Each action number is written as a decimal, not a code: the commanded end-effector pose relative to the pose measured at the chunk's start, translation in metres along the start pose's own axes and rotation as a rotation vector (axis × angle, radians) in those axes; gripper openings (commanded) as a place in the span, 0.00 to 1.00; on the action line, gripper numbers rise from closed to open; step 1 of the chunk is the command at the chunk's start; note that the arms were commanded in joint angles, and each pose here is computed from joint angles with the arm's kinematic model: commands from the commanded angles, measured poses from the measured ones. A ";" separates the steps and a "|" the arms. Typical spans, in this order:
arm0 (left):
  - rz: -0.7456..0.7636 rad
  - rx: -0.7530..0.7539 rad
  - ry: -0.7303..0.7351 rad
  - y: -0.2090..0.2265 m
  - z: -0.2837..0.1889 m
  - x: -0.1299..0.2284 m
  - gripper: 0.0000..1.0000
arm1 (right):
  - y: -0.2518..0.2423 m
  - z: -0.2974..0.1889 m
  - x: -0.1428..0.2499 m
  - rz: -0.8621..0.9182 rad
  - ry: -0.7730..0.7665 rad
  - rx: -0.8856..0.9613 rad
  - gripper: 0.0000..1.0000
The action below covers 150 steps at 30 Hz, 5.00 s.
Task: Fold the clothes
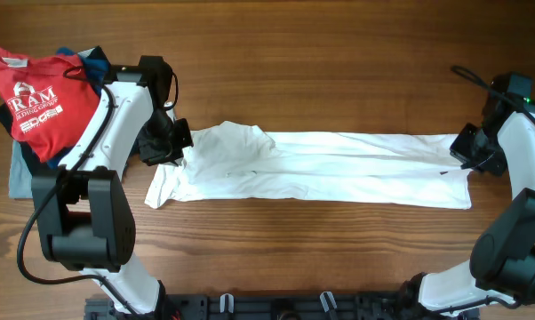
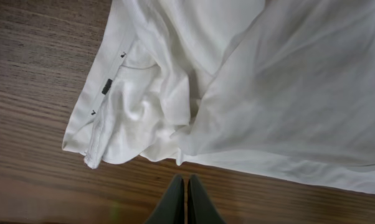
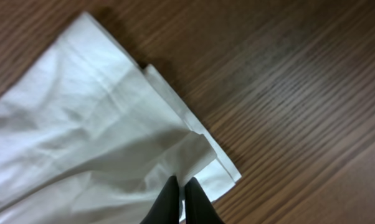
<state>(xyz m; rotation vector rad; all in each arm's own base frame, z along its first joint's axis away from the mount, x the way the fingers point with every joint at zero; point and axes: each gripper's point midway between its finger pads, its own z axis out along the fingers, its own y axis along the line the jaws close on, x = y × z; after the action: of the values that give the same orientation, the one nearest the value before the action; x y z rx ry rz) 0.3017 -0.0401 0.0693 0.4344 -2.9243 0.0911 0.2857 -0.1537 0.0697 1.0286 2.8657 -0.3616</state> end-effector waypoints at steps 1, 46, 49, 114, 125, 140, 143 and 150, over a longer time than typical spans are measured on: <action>-0.008 0.020 -0.018 0.000 -0.006 0.001 0.04 | -0.012 0.007 0.007 0.030 0.010 0.064 0.11; 0.165 0.245 -0.316 -0.170 0.035 -0.046 0.44 | 0.030 0.036 0.052 0.015 0.143 -0.170 0.31; 0.171 0.251 -0.324 -0.174 0.034 -0.046 0.38 | 0.030 0.036 0.051 0.015 0.142 -0.171 0.31; 0.146 0.262 -0.250 -0.199 0.061 -0.023 0.23 | 0.030 0.036 0.049 0.000 0.132 -0.174 0.32; 0.124 0.173 -0.306 -0.184 0.064 -0.033 0.25 | 0.030 0.036 0.049 -0.001 0.133 -0.174 0.32; 0.122 0.164 -0.306 -0.184 0.073 -0.037 0.22 | 0.030 0.036 0.049 -0.001 0.133 -0.174 0.32; 0.122 0.160 -0.302 -0.184 0.075 -0.037 0.18 | 0.030 0.036 0.049 -0.001 0.133 -0.174 0.32; 0.122 0.158 -0.299 -0.183 0.074 -0.036 0.09 | 0.030 0.036 0.049 -0.001 0.133 -0.174 0.32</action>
<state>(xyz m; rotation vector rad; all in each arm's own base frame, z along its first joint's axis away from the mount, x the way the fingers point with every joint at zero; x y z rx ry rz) 0.3785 -0.2138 0.0023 0.3077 -3.2556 0.3402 0.2662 -0.1109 0.0214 1.0713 2.9445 -0.0645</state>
